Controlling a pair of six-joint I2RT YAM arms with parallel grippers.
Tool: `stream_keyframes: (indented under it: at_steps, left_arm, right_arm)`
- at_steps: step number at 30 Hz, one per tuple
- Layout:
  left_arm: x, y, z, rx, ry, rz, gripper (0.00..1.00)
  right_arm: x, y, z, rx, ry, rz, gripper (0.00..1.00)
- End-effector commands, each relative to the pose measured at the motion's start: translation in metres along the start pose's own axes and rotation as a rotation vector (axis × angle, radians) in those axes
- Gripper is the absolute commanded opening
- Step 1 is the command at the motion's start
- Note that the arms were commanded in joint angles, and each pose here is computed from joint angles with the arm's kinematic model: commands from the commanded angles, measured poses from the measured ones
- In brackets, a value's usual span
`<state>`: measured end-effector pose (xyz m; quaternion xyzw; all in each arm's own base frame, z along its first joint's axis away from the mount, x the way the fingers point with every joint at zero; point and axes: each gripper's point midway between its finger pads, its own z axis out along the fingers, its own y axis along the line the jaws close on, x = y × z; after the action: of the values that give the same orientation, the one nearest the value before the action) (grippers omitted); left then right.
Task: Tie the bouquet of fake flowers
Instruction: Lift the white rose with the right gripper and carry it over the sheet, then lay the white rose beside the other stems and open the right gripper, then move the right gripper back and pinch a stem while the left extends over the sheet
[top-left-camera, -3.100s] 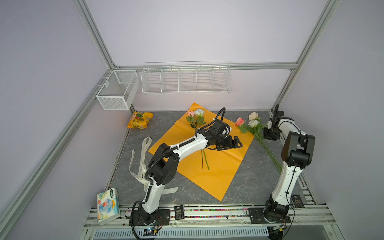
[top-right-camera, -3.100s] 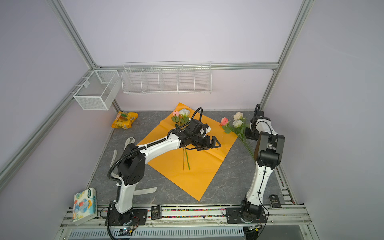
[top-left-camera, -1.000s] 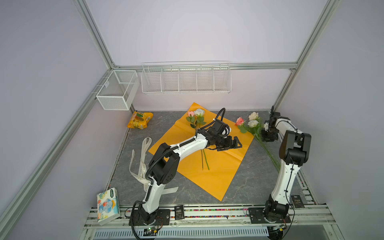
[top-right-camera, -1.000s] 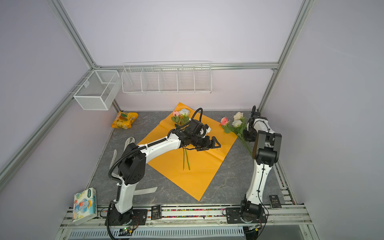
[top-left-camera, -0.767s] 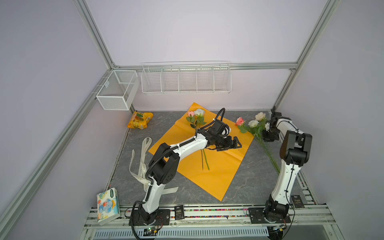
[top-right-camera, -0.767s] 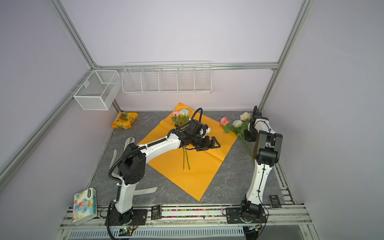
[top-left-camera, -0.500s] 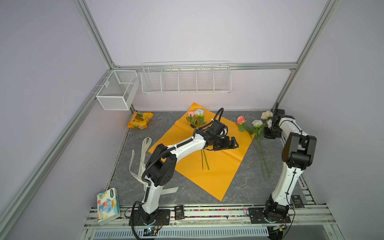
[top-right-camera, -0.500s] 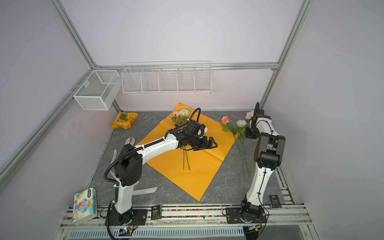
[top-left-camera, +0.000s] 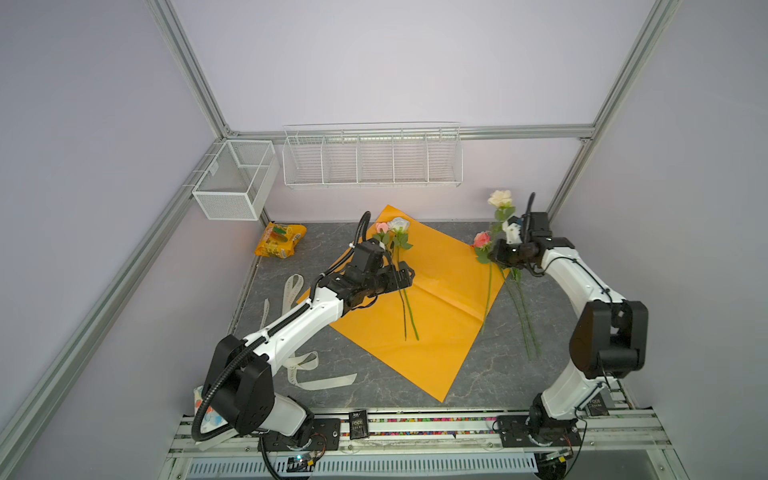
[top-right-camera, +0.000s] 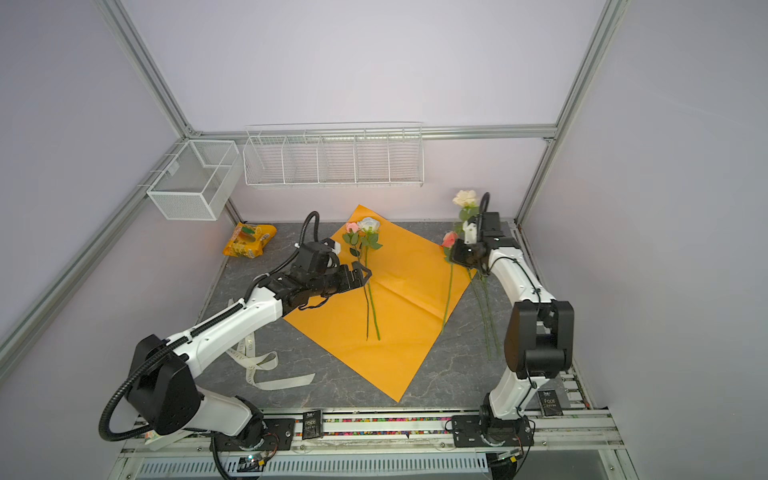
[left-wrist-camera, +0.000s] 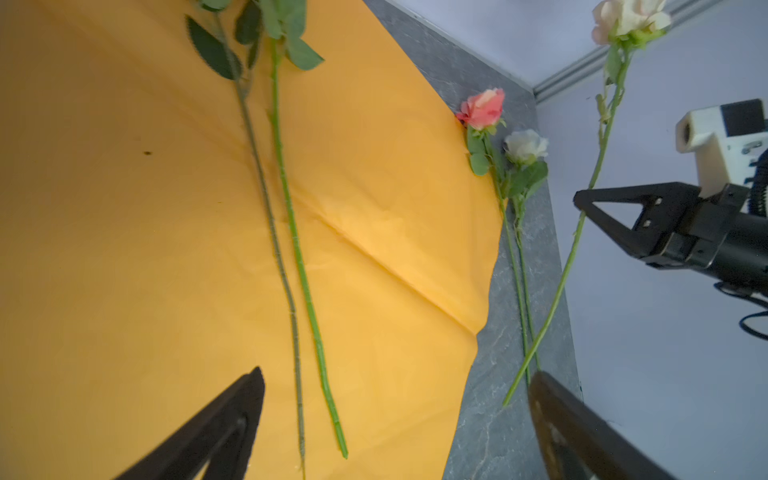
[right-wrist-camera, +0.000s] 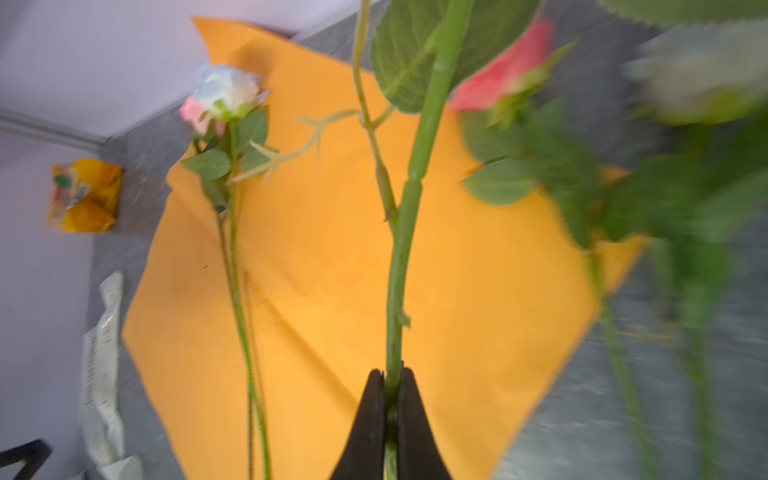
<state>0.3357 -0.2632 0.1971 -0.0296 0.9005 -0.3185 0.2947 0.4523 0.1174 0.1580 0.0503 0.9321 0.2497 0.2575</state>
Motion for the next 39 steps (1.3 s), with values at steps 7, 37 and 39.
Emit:
stream_keyframes:
  at_steps: [7, 37, 39]
  left_arm:
    - [-0.019, 0.066, -0.050, -0.054, -0.161, -0.202, 1.00]
    - [-0.011, 0.056, -0.038, 0.073, -0.065, -0.229, 1.00]
    - [-0.008, 0.046, -0.031, 0.105, -0.033, -0.218, 1.00]
  right_arm:
    - [0.035, 0.141, 0.126, -0.198, 0.134, -0.036, 0.07]
    - [0.051, 0.143, 0.130, -0.089, 0.295, -0.250, 0.40]
    - [0.031, 0.133, 0.102, -0.085, 0.225, -0.236, 0.43]
